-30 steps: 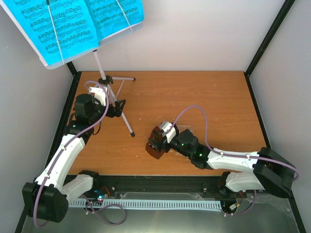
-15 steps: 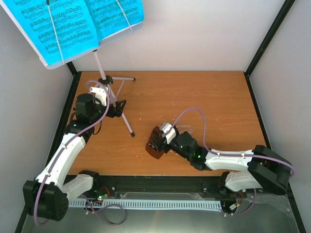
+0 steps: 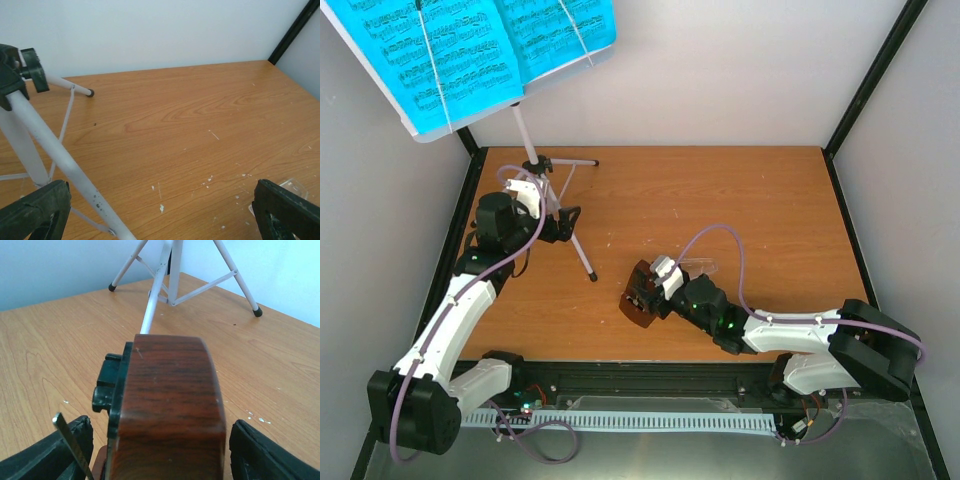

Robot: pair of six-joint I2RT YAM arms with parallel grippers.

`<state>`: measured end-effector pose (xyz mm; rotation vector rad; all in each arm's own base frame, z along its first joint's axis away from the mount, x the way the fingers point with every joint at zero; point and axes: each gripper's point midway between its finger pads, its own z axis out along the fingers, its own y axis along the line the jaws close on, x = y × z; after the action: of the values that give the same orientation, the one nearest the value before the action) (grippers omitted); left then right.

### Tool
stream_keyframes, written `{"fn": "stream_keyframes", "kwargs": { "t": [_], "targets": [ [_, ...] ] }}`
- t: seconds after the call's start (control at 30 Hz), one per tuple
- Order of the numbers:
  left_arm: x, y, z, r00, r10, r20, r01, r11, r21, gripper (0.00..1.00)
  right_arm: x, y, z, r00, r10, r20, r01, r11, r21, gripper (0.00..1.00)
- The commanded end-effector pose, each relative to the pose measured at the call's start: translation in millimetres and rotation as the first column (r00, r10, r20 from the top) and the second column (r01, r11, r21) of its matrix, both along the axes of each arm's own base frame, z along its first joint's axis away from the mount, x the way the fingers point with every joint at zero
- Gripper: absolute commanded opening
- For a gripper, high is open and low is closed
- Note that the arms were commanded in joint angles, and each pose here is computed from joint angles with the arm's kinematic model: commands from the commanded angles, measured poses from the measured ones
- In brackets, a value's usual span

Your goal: Pack up the instrument practice props

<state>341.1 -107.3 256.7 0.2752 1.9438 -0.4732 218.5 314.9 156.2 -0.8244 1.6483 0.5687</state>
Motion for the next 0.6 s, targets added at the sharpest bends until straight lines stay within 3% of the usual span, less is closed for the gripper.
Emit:
{"fn": "stream_keyframes", "kwargs": {
  "t": [0.0,0.13,0.3,0.57],
  "targets": [
    [-3,-14,13,0.994,-0.098,0.054,0.099,0.995,-0.017,0.99,-1,-2,8,1.000,-0.012,0.018,0.011,0.999,0.032,0.72],
    [-22,-45,16,0.949,-0.306,0.072,0.312,0.946,-0.084,0.99,-1,-1,8,1.000,-0.010,0.016,0.009,0.999,0.034,0.68],
    [-54,-87,14,0.826,-0.560,0.066,0.562,0.807,-0.183,0.96,-1,-1,8,1.000,-0.014,0.013,0.014,0.999,0.038,0.65],
    [-88,-138,-6,0.659,-0.752,-0.007,0.722,0.635,-0.276,0.91,-1,-2,6,1.000,-0.020,0.005,0.020,0.999,0.043,0.59]
  ]
}}
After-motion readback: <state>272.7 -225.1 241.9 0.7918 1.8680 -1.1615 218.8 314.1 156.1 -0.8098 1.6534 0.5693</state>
